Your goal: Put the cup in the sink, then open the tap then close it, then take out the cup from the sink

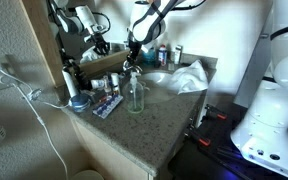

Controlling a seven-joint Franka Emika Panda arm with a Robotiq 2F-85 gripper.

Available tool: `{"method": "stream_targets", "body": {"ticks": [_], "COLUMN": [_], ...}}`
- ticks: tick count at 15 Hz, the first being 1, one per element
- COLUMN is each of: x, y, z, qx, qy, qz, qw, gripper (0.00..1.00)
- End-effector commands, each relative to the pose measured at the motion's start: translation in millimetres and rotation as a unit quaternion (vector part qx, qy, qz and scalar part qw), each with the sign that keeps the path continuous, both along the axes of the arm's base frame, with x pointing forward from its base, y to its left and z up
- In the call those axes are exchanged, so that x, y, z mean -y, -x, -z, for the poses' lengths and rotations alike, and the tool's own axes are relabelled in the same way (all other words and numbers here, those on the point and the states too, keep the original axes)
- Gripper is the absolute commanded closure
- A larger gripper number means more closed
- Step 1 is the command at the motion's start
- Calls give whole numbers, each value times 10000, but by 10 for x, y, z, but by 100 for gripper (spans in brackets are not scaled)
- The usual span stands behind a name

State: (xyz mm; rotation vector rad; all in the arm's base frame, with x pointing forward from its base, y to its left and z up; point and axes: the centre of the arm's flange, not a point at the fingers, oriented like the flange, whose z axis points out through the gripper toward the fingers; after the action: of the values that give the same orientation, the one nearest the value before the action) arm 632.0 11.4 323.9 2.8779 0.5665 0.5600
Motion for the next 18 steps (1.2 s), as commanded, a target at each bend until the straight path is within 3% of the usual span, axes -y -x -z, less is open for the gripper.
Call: {"method": "stream_targets", "body": {"ticks": [1,18], "x": [-31,-152], "y": [-33,-57], "z": [-142,-504], "qx": [-127,-53], "qy": [12,153], "qz": [126,41], "qw": [9998,9999], "gripper": [96,93]}}
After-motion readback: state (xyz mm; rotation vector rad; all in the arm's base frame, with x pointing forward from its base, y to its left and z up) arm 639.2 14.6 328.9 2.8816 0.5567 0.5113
